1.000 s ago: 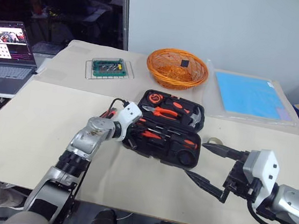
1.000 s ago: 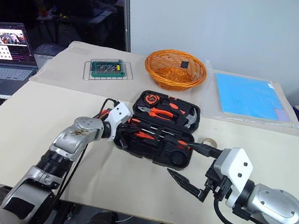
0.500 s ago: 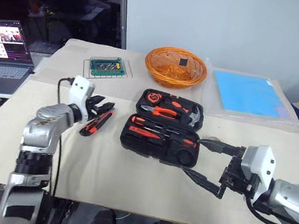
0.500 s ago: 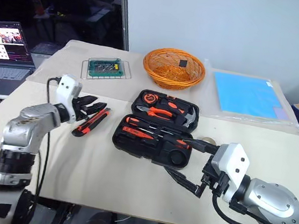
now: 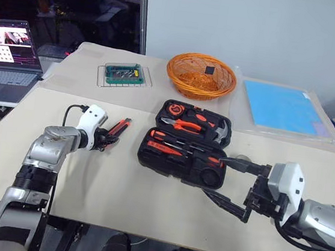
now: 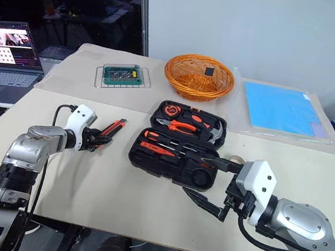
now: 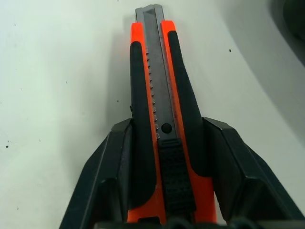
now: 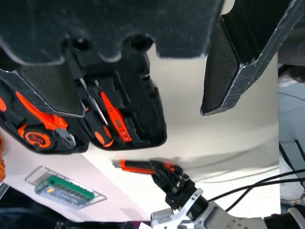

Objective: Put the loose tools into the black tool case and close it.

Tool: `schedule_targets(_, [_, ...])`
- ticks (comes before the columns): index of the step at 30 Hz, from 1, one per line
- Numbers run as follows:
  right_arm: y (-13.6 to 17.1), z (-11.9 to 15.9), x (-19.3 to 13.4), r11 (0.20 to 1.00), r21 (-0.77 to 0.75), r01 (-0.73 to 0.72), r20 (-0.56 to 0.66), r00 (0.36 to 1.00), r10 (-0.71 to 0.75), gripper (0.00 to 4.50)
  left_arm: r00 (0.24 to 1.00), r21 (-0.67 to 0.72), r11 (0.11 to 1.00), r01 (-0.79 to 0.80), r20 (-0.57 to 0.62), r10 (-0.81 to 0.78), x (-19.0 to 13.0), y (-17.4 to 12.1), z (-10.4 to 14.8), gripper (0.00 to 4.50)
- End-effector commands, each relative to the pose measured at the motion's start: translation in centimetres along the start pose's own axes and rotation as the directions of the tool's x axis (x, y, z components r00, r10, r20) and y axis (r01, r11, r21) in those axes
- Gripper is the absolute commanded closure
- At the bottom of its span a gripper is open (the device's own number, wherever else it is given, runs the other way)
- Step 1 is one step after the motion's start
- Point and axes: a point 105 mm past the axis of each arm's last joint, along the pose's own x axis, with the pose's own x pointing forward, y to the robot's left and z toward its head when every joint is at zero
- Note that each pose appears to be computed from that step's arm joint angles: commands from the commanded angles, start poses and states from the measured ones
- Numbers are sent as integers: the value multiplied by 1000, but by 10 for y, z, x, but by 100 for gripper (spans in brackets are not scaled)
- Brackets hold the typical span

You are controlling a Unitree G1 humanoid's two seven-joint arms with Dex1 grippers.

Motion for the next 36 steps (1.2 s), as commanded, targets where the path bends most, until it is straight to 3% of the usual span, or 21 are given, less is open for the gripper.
schedule_targets(1, [0, 11, -6, 998, -56, 39, 28, 999, -37, 0, 920, 141, 958, 250, 273, -280, -25, -37, 68, 275])
schedule_targets(3, [0, 11, -10, 997, -55, 49, 24, 999, -48, 0, 866, 238, 896, 374, 256, -429, -32, -60, 81, 275])
schedule_targets(6, [0, 9, -27, 995, -63, 75, -10, 997, -76, 0, 738, 466, 672, 576, 57, -672, -25, -112, 88, 275])
schedule_targets(10, [-1, 10, -43, 993, -84, 88, -47, 995, -92, 0, 669, 556, 494, 668, -158, -727, -3, -132, 76, 275])
schedule_targets(14, [-3, 11, -52, 990, -96, 107, -70, 991, -114, 0, 644, 604, 394, 693, -271, -716, 25, -139, 65, 275])
schedule_targets(20, [6, 14, -53, 988, -92, 123, -75, 989, -130, 0, 636, 614, 311, 725, -423, -646, 43, -133, 48, 275])
schedule_targets(32, [8, 12, -49, 989, -85, 122, -82, 988, -129, 0, 564, 612, 192, 767, -500, -658, 40, -133, 41, 275])
schedule_targets(34, [6, 13, -47, 989, -87, 116, -80, 989, -123, 0, 575, 625, 205, 753, -474, -668, 42, -135, 46, 176])
schedule_targets(36, [6, 13, -46, 990, -88, 111, -78, 990, -118, 0, 569, 617, 250, 746, -395, -721, 39, -138, 60, 113])
